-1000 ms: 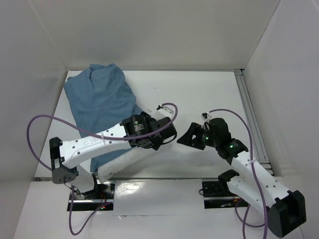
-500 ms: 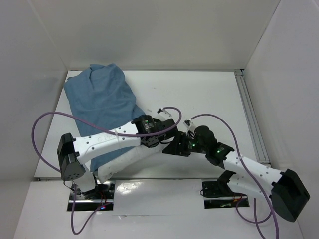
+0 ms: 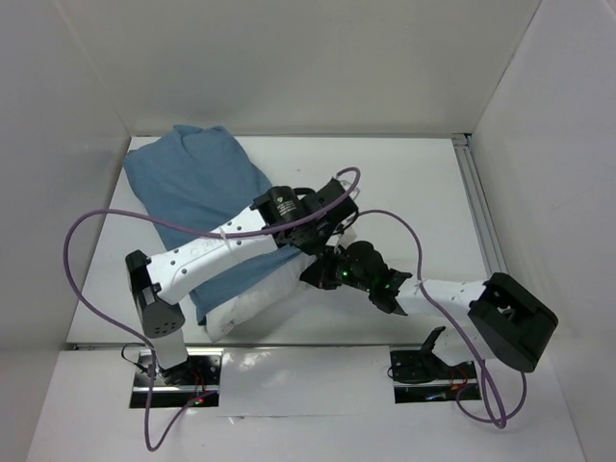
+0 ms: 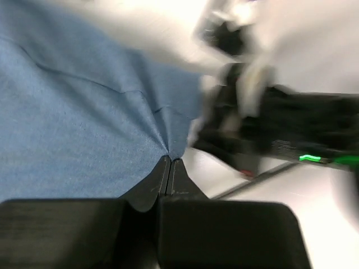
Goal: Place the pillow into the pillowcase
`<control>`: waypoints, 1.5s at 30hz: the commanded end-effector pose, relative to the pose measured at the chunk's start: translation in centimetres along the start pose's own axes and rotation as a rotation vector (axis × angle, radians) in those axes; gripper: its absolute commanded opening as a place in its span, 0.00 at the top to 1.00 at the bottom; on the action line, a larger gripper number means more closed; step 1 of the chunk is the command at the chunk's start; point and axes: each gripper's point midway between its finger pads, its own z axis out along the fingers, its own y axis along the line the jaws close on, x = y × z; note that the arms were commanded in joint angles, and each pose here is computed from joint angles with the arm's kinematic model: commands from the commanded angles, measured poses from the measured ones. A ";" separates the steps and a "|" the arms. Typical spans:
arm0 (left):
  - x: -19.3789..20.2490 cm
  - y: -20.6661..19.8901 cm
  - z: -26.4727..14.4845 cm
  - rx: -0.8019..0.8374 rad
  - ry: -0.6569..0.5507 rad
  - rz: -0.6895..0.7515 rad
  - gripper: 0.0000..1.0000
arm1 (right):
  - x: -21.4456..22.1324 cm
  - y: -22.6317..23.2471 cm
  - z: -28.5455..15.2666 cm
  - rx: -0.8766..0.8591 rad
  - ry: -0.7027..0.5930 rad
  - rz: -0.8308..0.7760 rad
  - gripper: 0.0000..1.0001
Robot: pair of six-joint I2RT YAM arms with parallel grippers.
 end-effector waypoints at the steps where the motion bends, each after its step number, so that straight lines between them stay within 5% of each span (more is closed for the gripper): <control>1: -6.6 -7.5 -2.5 0.355 -0.146 -0.016 1.00 | -7.7 4.8 0.3 -0.098 -0.308 -0.093 1.00; 5: -10.4 -13.1 -5.4 0.637 -0.170 -0.038 1.00 | -11.1 6.4 -2.1 -0.128 -0.481 -0.095 1.00; 10: -14.1 -14.8 -8.7 0.886 -0.214 -0.150 1.00 | -14.0 5.5 -4.4 -0.053 -0.618 -0.094 1.00; 13: -14.2 -14.8 -7.5 0.908 -0.197 -0.213 1.00 | -16.9 3.6 -4.9 0.001 -0.711 -0.063 1.00; 19: -17.4 -10.5 -3.6 0.815 -0.253 -0.346 1.00 | -17.0 -0.9 -3.7 0.083 -0.584 -0.033 1.00; 22: -18.5 -7.3 -0.7 0.780 -0.248 -0.401 1.00 | -16.3 -2.2 -6.6 0.171 -0.557 -0.018 0.76; 23: -19.0 -6.7 -0.3 0.780 -0.258 -0.411 1.00 | -16.2 -2.4 -7.5 0.184 -0.552 -0.012 0.60; 24: -19.3 -5.7 0.5 0.775 -0.256 -0.427 1.00 | -16.4 -1.4 -9.0 0.162 -0.568 -0.016 0.33; 26: -19.7 -5.9 1.9 0.792 -0.245 -0.428 1.00 | -14.4 -2.7 -10.0 0.211 -0.499 0.007 0.21; 35: -20.4 -6.3 1.9 0.851 -0.260 -0.413 1.00 | -7.7 0.7 -9.5 -0.100 -0.367 0.070 0.14; 42: -19.7 -5.9 1.7 0.836 -0.252 -0.419 1.00 | -8.3 -2.3 -8.5 0.097 -0.387 0.108 0.33; 45: -19.8 -5.9 1.1 0.847 -0.258 -0.415 1.00 | -7.4 -3.6 -7.6 0.099 -0.384 0.129 0.33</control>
